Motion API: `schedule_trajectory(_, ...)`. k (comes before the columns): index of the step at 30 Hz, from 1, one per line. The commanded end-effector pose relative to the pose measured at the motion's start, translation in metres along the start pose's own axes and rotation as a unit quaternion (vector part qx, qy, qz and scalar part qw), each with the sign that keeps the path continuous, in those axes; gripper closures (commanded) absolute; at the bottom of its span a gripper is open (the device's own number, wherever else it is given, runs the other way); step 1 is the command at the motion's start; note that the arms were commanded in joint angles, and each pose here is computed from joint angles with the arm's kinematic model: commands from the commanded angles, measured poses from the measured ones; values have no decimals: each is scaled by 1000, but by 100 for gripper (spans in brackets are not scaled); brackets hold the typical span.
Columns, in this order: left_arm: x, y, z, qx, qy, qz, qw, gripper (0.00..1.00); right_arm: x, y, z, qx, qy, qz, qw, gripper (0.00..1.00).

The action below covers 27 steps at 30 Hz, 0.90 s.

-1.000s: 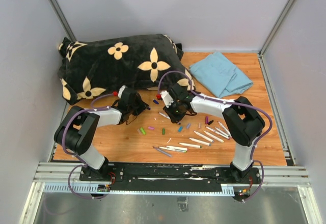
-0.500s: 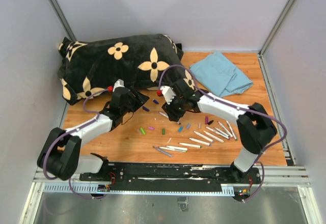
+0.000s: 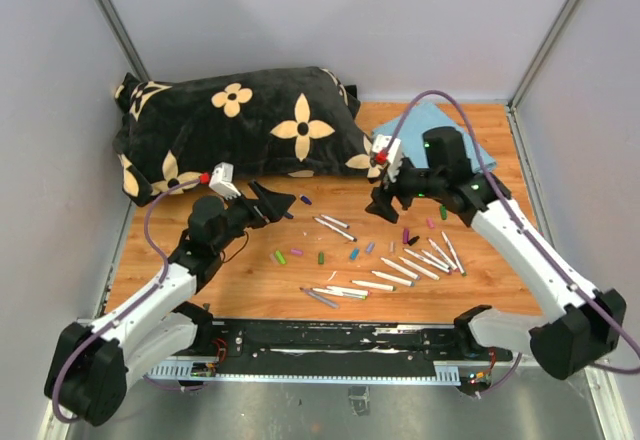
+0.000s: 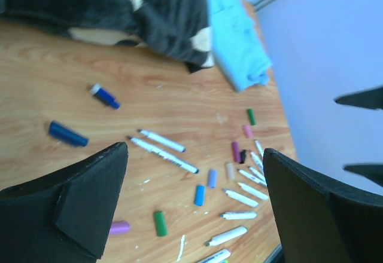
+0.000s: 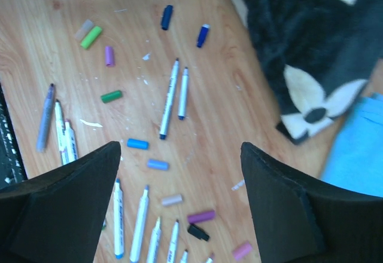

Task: Open the pen caps
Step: Reset both arms

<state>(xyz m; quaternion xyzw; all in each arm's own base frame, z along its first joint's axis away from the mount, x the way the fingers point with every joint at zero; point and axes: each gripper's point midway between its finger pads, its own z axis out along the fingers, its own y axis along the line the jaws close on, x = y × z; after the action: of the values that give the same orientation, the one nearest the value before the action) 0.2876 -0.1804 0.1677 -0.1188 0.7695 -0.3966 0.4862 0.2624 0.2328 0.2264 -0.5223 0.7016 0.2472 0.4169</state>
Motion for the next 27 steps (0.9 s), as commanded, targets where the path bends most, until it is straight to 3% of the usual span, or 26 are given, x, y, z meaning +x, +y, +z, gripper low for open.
schedule_trajectory(1,-23,-48,-19,106,-40,53,992,1,-2,-3,-38,5,-39,-21,999,13)
schedule_trajectory(4,-35,-64,-31,129,-55,68,988,1,-10,-14,-62,46,-65,-28,996,0)
schedule_trajectory(15,-73,-119,-64,172,-73,117,975,1,-40,-26,-109,98,-81,-2,992,2)
schedule_trajectory(27,-88,-137,-82,173,-76,160,969,1,-57,-17,-126,109,-103,27,988,2)
